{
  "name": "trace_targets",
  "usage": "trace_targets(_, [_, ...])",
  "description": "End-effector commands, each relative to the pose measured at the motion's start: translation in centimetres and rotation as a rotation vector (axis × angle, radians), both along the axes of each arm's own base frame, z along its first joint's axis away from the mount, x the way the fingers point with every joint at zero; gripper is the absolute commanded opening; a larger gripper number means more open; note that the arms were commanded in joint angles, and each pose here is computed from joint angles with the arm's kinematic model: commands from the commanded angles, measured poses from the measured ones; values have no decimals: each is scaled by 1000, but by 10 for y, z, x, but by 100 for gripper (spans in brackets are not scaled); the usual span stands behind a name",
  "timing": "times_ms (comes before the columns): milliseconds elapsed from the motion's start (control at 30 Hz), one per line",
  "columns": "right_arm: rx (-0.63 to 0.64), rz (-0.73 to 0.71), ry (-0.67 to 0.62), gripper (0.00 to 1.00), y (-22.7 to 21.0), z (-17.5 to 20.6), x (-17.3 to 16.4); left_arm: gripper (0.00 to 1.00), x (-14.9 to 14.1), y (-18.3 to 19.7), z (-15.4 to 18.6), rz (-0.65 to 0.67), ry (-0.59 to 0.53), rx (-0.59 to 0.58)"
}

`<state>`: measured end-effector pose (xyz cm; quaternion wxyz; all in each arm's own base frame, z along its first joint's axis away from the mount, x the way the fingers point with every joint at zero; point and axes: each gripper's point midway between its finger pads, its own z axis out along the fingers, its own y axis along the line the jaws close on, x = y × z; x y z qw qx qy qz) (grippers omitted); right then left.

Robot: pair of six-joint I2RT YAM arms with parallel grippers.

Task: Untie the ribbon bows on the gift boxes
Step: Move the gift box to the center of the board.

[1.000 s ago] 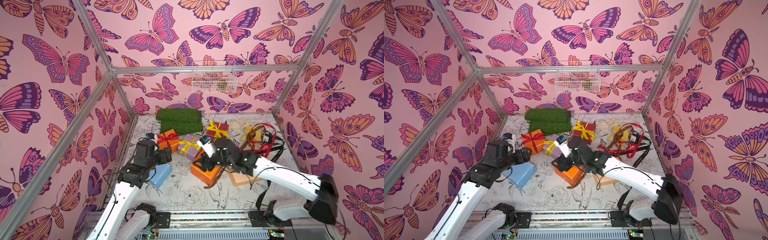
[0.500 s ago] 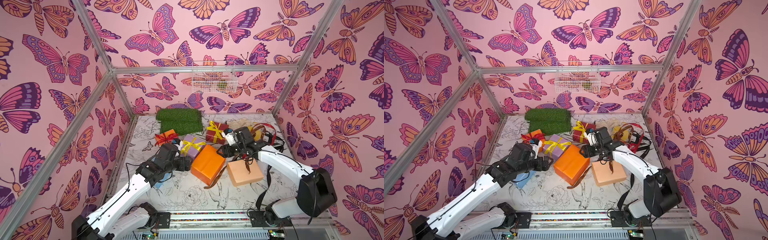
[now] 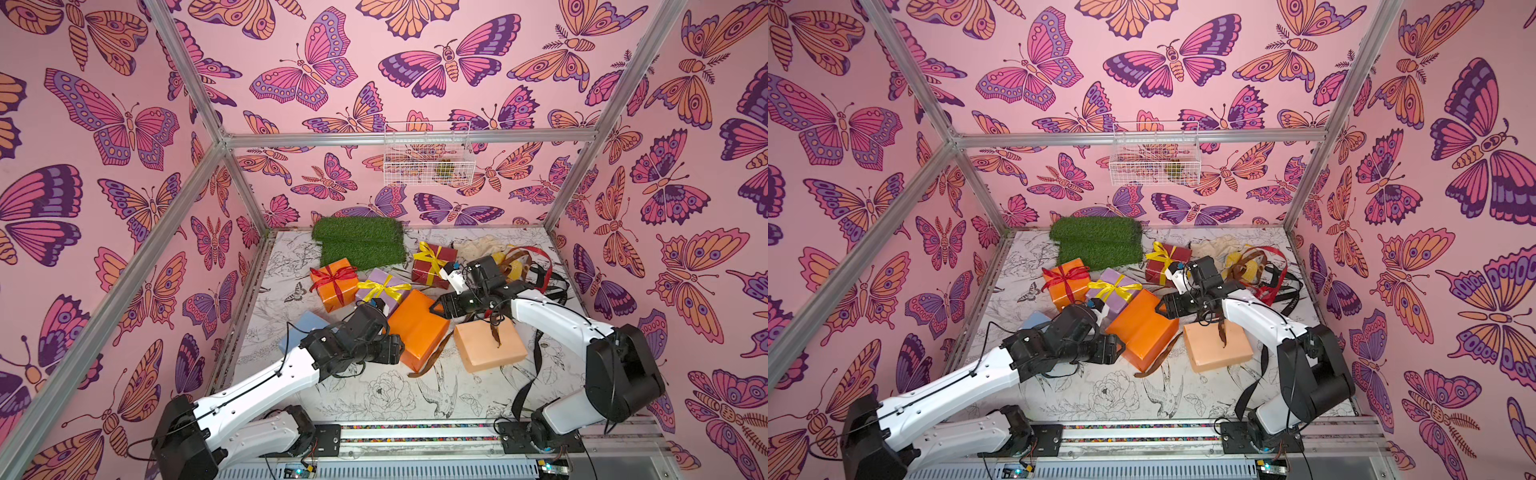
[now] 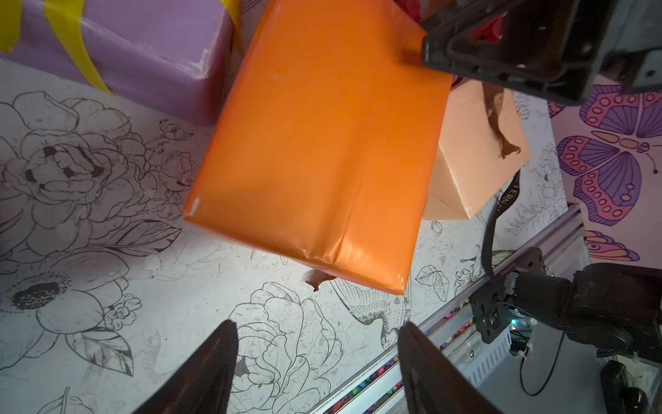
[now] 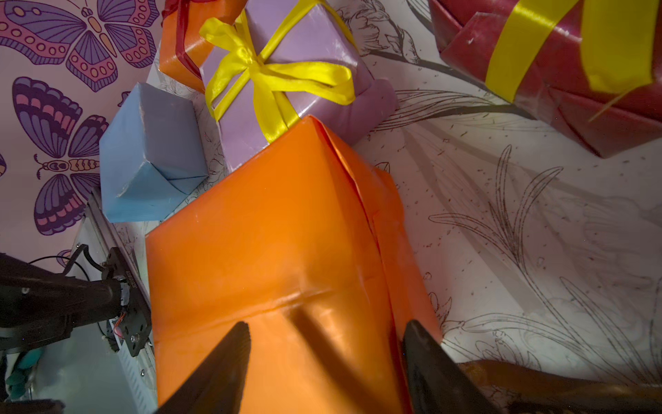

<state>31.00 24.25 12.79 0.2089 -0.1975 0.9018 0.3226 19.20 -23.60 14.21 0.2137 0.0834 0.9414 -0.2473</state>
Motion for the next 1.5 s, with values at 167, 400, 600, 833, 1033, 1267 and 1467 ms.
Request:
trace_targets(167, [-53, 55, 60, 67, 19, -12, -37, 63, 26, 15, -17, 187, -52, 49])
trace_targets(400, [-27, 121, 117, 64, 47, -18, -74, 61, 34, 46, -20, 272, -23, 17])
trace_targets(600, [70, 186, 123, 63, 86, -7, -95, 61, 38, 96, -14, 383, -35, 72])
trace_targets(833, [165, 212, 135, 59, 143, -4, -108, 66, 45, 137, 16, 443, -71, 149])
trace_targets(1033, [228, 236, 143, 59, 189, -4, -122, 70, 60, 157, 48, 450, -111, 200])
trace_targets(1267, [278, 223, 97, 59, 228, 4, -103, 71, 64, 172, 72, 483, -169, 185])
trace_targets(1467, [272, 318, 44, 60, 249, 14, -95, 71, 66, 176, 63, 488, -159, 179])
